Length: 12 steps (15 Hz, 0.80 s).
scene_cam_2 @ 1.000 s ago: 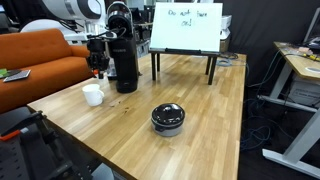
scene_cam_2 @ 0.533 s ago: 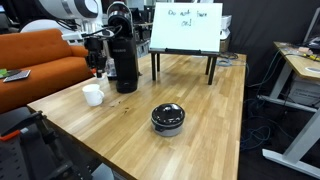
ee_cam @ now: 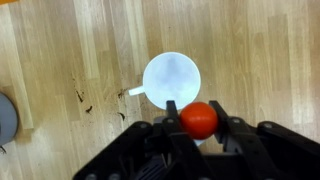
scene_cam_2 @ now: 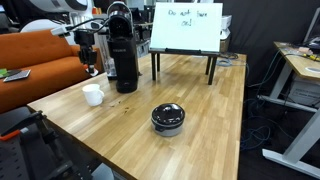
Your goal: Put the coffee pod in the mug
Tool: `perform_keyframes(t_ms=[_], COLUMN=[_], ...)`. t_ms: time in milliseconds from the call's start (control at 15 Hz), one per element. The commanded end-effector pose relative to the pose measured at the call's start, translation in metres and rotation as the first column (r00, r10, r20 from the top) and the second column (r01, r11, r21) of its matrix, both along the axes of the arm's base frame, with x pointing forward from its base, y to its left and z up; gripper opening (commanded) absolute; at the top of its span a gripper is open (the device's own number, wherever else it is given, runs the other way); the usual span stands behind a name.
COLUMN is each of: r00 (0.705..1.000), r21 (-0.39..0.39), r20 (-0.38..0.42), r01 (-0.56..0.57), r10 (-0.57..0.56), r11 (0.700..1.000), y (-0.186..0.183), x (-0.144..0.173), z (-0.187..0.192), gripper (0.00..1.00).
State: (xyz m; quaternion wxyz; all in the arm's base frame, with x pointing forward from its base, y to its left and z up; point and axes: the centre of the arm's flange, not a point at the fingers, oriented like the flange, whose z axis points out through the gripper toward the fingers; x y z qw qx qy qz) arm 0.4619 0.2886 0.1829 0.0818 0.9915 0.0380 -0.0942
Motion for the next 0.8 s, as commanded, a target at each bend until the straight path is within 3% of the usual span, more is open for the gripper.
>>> perform_keyframes(t_ms=[0,400,733], r00=[0.999,0.994,0.993], r21=[-0.017,-0.026,0.003], r20=[0.007,-0.017,-0.019], r01=[0.046,0.104,0.117], r10=[-0.046,-0.105,-0.116], r11=[0.999,0.994,0.993], y=[-0.005,-0.010,-0.010], x=[-0.018,-0.032,-0.025], z=[-0.009,-0.026,-0.038], gripper=[0.10,0.10,0.10])
